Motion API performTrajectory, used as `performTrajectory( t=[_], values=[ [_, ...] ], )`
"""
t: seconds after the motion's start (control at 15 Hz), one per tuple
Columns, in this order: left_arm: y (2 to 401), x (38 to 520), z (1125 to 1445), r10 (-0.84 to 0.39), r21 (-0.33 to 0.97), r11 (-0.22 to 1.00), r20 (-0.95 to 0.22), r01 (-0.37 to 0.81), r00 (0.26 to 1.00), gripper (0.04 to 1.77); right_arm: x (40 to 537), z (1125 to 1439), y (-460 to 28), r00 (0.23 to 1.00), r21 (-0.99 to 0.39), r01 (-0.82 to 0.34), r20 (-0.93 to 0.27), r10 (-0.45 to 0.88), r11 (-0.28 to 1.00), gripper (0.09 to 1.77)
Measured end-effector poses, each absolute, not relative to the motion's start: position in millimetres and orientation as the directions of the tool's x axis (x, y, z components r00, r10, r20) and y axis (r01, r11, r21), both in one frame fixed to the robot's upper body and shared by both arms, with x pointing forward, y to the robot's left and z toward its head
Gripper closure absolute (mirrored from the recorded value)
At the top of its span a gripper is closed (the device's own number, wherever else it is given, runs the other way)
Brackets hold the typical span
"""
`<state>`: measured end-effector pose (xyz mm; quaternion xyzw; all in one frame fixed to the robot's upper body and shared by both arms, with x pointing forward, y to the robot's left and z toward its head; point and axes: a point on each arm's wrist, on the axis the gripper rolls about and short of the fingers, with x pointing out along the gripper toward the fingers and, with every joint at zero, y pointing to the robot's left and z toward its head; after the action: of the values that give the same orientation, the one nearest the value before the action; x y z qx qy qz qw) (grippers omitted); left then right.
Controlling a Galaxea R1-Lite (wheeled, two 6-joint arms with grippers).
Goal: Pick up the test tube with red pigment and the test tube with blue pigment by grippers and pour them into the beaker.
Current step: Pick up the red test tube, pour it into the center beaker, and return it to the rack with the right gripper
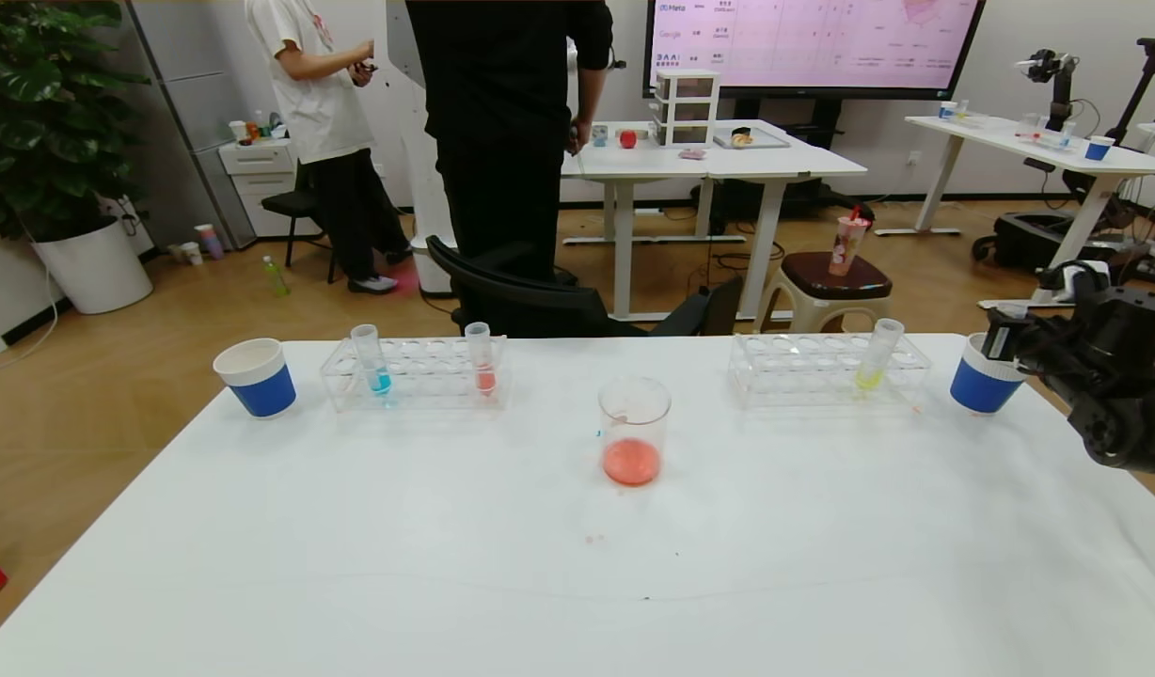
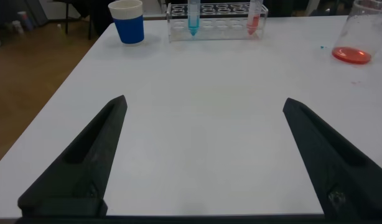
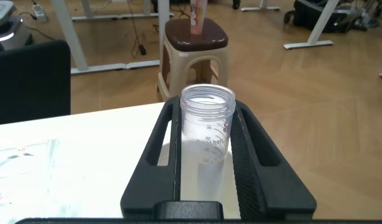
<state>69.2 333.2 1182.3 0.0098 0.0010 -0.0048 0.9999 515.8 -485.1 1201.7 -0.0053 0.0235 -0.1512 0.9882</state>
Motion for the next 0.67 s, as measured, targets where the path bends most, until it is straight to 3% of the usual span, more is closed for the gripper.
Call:
performTrajectory(
  t=[0.2,0.27,0.47,0.53,0.67],
  values=[
    [333,69,1182,-0.01,0.02,1.0,-0.002,0.01,1.0,0.06,515,1197,-484,0.954,-0.018,0.297,-0.039,-0.298,0.955,1.34],
    [333,69,1182,-0.01,0.02,1.0,-0.002,0.01,1.0,0.06,514,1197,-484,0.955,-0.018,0.294,-0.029,-0.294,0.956,1.18],
    [333,69,1182,-0.01,0.02,1.0,-0.002,0.01,1.0,0.06,513,1198,-477,0.961,-0.017,0.276,-0.02,-0.276,0.961,0.22],
    [333,69,1182,-0.01,0.02,1.0,-0.002,0.01,1.0,0.06,512,1199,-476,0.962,-0.016,0.271,-0.02,-0.272,0.962,0.12],
    [333,69,1182,-0.009,0.02,1.0,-0.002,0.009,1.0,0.06,511,1206,-472,0.964,-0.014,0.265,-0.008,-0.265,0.964,0.12]
  ],
)
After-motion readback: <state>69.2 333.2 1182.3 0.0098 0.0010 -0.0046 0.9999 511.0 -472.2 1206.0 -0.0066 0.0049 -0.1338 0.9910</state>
